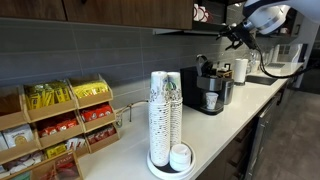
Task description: Open the lid of the coffee machine
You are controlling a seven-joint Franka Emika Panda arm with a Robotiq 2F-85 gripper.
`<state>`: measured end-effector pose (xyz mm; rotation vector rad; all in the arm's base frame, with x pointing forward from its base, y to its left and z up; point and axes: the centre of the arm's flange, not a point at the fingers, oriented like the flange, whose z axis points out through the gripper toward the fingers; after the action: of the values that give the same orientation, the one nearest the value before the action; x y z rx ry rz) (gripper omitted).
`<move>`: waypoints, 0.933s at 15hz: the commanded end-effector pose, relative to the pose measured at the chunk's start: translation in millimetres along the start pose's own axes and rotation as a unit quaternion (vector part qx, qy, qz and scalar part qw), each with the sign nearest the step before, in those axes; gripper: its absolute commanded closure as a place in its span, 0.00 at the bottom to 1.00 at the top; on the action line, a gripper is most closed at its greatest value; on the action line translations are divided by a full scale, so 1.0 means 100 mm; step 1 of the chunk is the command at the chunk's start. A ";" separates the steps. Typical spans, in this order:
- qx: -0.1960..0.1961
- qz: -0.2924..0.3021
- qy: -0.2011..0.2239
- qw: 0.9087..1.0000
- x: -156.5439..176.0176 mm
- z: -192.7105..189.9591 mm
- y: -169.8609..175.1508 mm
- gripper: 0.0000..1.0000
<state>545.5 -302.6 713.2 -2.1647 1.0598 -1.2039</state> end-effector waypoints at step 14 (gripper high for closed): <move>0.021 -0.209 -0.060 0.976 0.09 -0.31 -0.12 0.00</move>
<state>541.1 -295.3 732.7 -2.3749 0.7174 -1.2756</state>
